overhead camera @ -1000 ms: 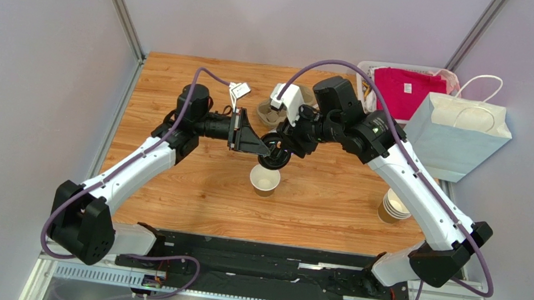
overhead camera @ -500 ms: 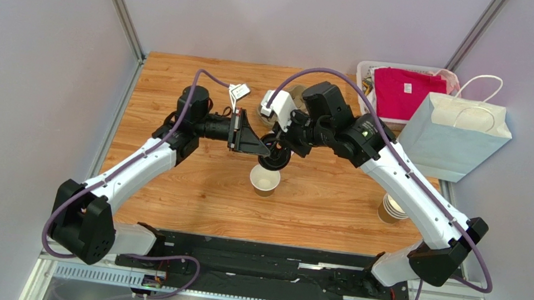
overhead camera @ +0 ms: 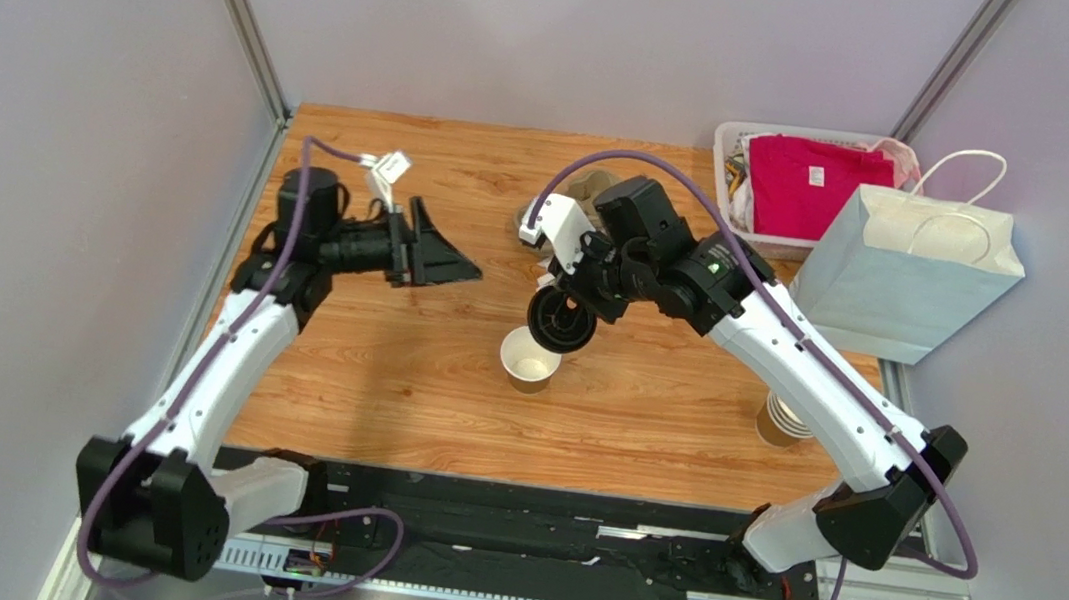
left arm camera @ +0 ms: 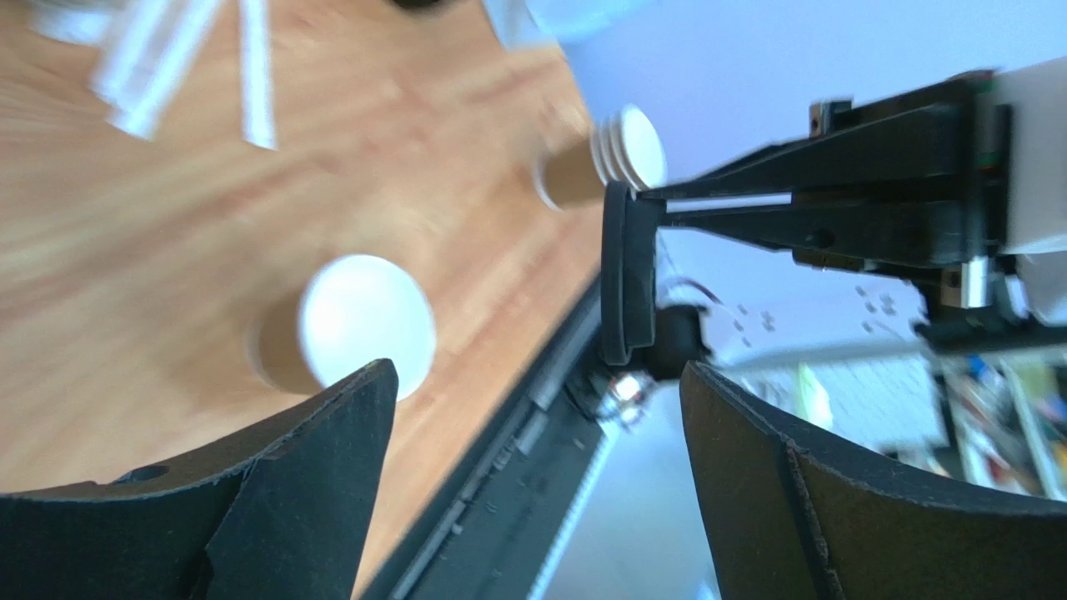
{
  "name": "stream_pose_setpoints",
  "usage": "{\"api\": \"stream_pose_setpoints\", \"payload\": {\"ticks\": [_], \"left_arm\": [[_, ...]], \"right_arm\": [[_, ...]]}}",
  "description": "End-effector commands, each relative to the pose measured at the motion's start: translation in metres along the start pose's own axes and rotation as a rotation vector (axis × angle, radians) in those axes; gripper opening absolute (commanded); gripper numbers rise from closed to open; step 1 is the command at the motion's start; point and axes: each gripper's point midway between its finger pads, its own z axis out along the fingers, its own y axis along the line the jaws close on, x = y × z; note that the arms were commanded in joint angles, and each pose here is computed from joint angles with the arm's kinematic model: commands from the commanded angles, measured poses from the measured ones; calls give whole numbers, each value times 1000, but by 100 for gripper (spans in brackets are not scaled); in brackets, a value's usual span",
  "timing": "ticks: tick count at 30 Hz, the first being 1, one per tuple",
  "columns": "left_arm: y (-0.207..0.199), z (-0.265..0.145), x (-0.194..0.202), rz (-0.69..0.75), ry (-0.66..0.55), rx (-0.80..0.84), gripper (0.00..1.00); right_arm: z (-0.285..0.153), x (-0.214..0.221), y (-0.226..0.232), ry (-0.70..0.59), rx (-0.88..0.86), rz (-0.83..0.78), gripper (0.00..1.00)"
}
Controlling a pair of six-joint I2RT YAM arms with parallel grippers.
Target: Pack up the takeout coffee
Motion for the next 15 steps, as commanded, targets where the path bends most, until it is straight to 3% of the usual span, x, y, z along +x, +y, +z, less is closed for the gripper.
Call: {"api": "stream_pose_setpoints", "payload": {"ticks": [1,6,12,15], "left_arm": [[16,-40,-1,66,-132,-157,92],[24,-50,14,63,-202,-208,94],[9,-52,29,218,-178,-108,88],[14,-52,33,192,-204,-121,84]], "right_arm": [[21,17,8,85,-38,63,0],[48,22,17,155,-89,117,0],[82,35,21,240,-121,142,0],[95,36,21,254,-120,152,0]]}}
